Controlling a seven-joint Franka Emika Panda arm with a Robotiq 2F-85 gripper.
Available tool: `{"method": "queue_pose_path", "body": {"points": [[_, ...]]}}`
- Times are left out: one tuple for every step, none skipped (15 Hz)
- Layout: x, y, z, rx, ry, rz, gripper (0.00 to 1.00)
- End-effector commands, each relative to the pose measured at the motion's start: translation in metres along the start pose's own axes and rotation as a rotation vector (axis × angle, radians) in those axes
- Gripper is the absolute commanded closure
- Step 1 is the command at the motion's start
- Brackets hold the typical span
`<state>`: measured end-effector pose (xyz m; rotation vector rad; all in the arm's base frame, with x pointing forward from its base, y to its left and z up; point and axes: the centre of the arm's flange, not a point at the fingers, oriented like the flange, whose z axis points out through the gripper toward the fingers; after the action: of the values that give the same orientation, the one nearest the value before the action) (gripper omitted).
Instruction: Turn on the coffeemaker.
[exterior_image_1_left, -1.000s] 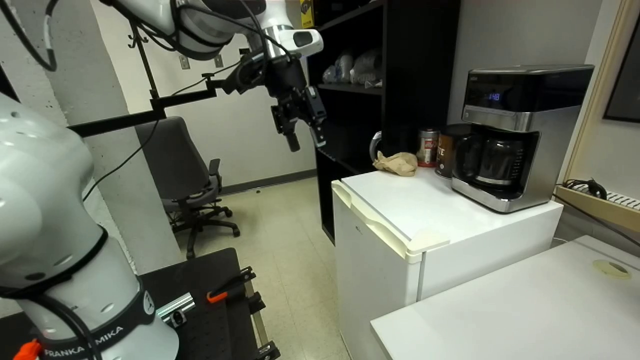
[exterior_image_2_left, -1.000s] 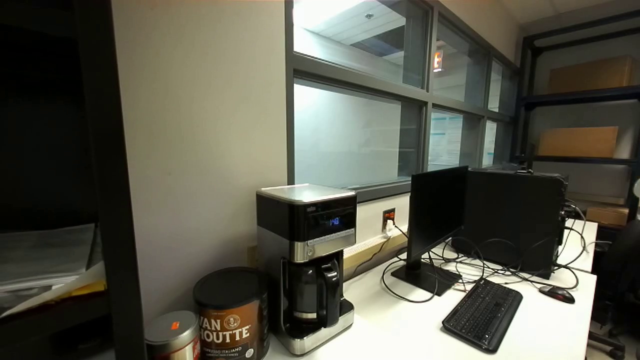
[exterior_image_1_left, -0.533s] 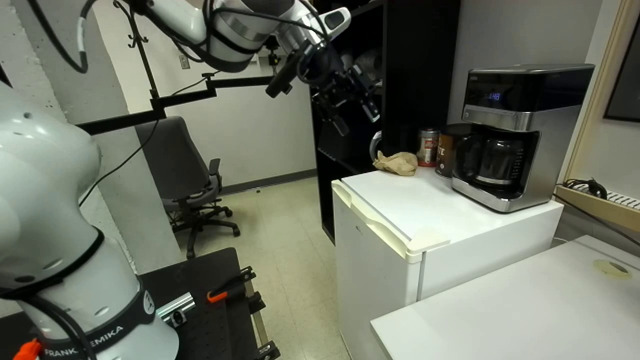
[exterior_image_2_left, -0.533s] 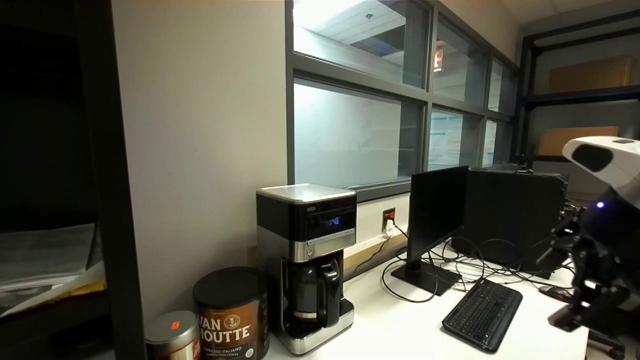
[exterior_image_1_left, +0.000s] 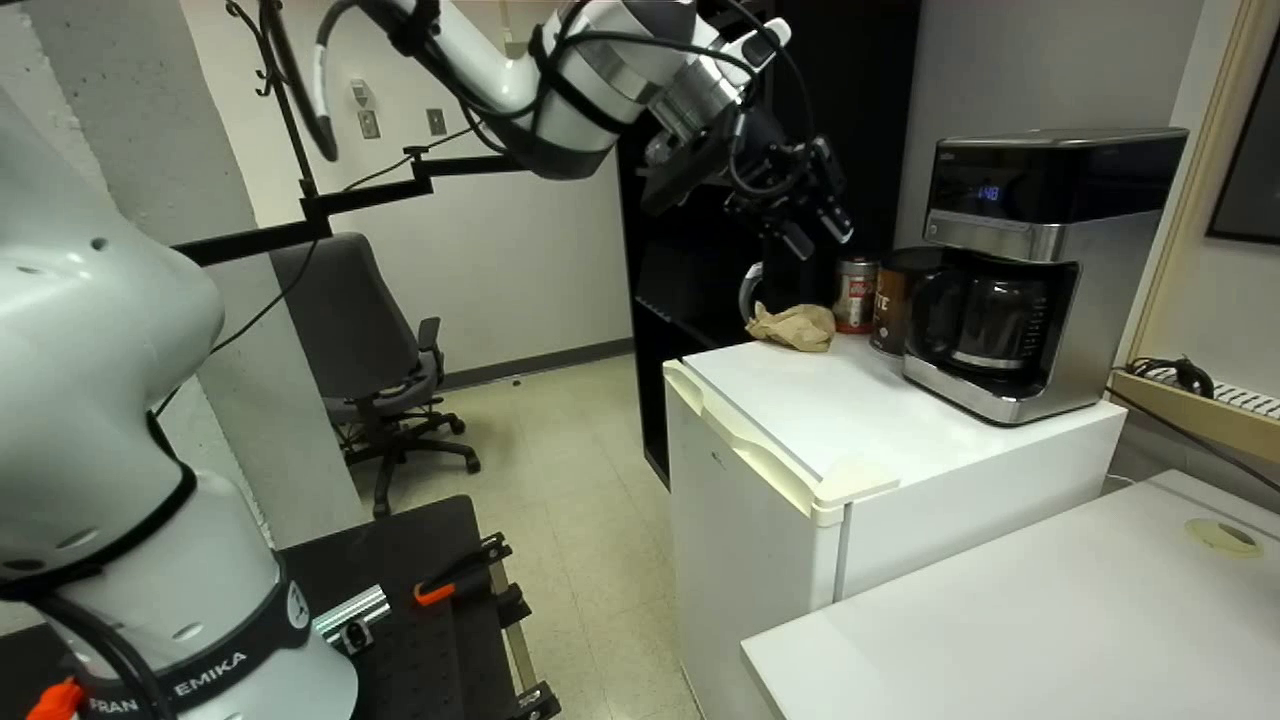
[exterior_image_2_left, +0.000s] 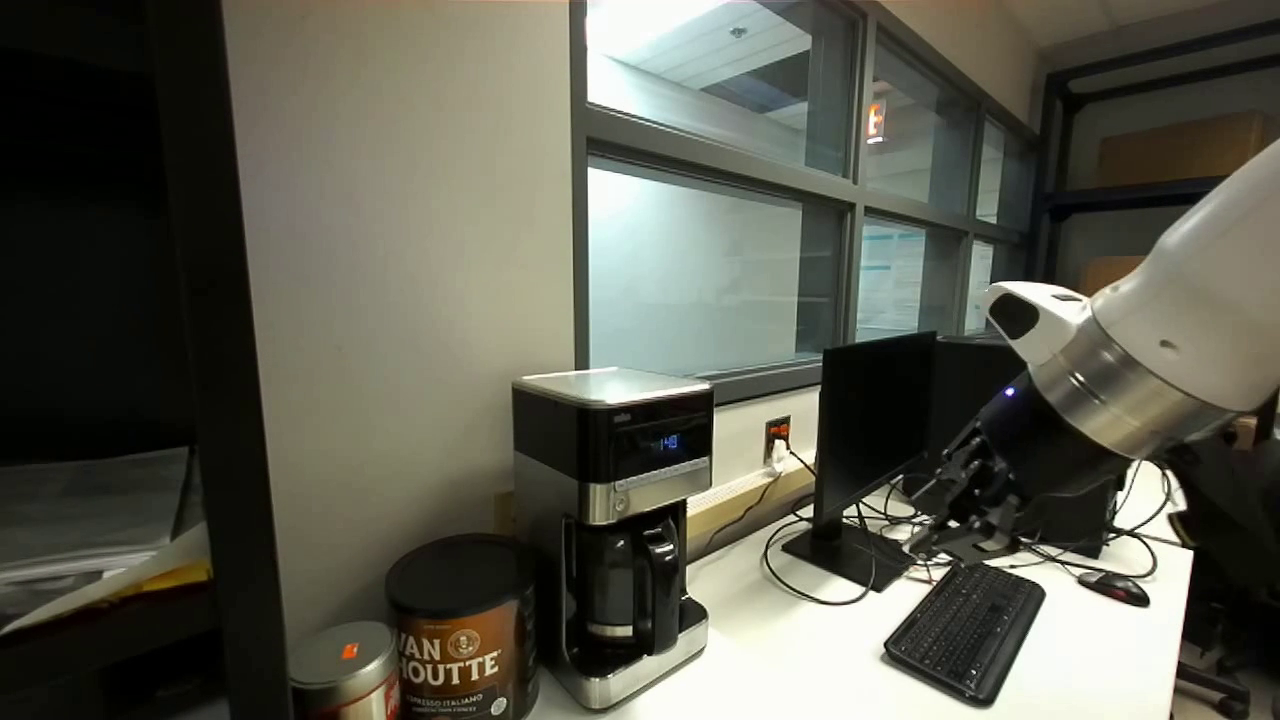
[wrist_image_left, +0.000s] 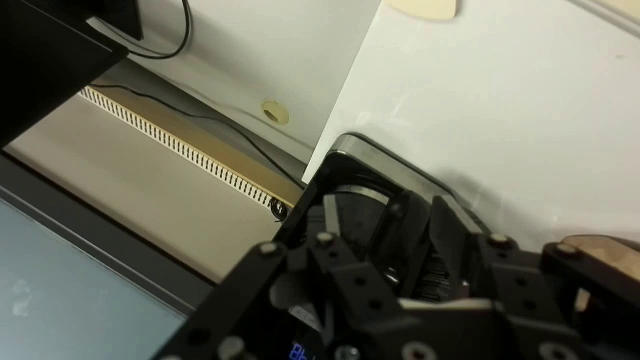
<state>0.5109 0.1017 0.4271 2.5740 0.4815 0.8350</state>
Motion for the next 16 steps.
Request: {"method": "queue_pose_path", "body": {"points": [[0.037, -0.010, 0.038, -0.012, 0.073, 0.011, 0.81], [0.043, -0.013, 0.043, -0.017, 0.088, 0.003, 0.87], [0.049, -0.017, 0.047, -0.035, 0.109, -0.008, 0.94], [0.054, -0.019, 0.050, -0.047, 0.128, -0.019, 0.99], [0.060, -0.023, 0.055, -0.061, 0.151, -0.031, 1.00], [0.067, -0.026, 0.060, -0.078, 0.174, -0.044, 1.00], [0.074, -0.029, 0.065, -0.099, 0.201, -0.062, 1.00], [0.080, -0.031, 0.069, -0.117, 0.227, -0.077, 1.00], [0.086, -0.033, 0.073, -0.135, 0.251, -0.092, 1.00], [0.093, -0.035, 0.077, -0.154, 0.276, -0.103, 1.00], [0.099, -0.036, 0.084, -0.172, 0.296, -0.114, 1.00], [0.104, -0.038, 0.090, -0.187, 0.314, -0.123, 1.00], [0.109, -0.041, 0.098, -0.205, 0.330, -0.131, 1.00], [0.113, -0.044, 0.105, -0.223, 0.346, -0.138, 1.00], [0.115, -0.049, 0.113, -0.237, 0.358, -0.146, 1.00], [0.117, -0.053, 0.121, -0.252, 0.369, -0.153, 1.00]]}}
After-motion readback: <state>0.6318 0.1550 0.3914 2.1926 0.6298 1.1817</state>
